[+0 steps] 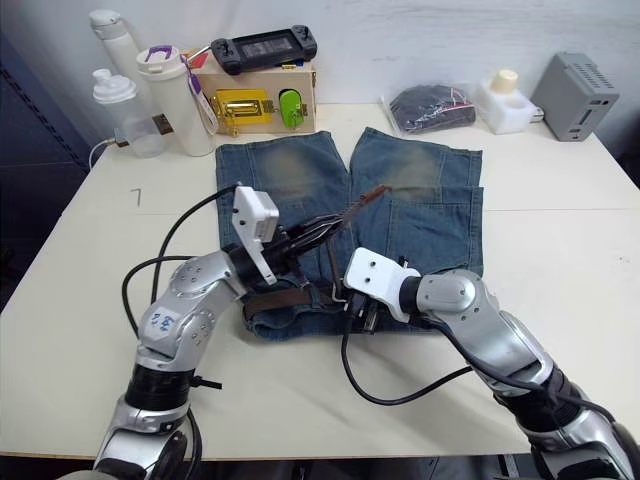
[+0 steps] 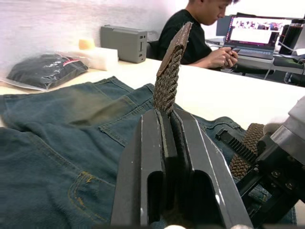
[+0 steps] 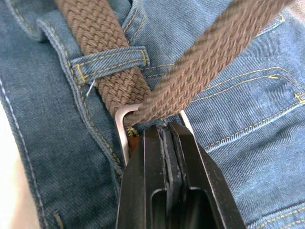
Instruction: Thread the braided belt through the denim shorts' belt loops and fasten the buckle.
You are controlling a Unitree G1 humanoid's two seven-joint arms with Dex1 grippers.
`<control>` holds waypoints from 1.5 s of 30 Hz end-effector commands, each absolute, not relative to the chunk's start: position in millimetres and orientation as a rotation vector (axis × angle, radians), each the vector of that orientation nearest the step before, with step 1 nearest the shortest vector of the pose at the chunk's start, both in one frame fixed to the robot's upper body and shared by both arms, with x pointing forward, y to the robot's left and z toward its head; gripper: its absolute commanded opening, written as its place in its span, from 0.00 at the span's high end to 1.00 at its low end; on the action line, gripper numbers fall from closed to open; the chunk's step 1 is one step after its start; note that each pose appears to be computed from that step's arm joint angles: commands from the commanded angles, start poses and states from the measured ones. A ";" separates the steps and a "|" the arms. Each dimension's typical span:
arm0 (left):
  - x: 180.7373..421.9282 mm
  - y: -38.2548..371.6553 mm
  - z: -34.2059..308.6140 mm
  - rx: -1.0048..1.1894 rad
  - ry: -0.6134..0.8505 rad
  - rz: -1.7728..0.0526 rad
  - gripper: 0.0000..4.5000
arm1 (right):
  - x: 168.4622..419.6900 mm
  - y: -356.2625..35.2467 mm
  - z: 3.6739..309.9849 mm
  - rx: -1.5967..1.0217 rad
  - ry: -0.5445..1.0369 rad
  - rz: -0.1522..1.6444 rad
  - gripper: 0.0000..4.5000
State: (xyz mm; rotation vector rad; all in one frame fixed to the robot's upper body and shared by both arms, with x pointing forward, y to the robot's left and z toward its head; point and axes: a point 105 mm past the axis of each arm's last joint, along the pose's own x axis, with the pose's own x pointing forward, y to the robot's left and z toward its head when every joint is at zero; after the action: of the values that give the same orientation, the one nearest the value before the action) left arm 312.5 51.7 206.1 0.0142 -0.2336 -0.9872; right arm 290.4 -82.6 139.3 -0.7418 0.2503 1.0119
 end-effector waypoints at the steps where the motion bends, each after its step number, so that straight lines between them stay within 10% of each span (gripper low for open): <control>1: 307.3 76.8 212.7 0.009 -0.258 -0.911 1.00 | 288.4 -92.9 118.0 -0.706 0.365 0.997 0.99; 12: 299.1 87.2 201.2 0.008 -0.219 -0.855 1.00 | 291.6 -101.2 178.8 -0.420 0.195 0.959 0.99; 45: 303.4 82.8 202.8 0.001 -0.222 -0.848 1.00 | 293.1 -71.6 163.4 -0.527 0.222 0.998 0.99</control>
State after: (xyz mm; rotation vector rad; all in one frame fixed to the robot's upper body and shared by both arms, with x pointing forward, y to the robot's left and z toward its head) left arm 306.0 85.4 190.4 -0.0121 -0.1695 -0.8384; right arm 296.5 -83.1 154.0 -0.5137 0.2747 0.9754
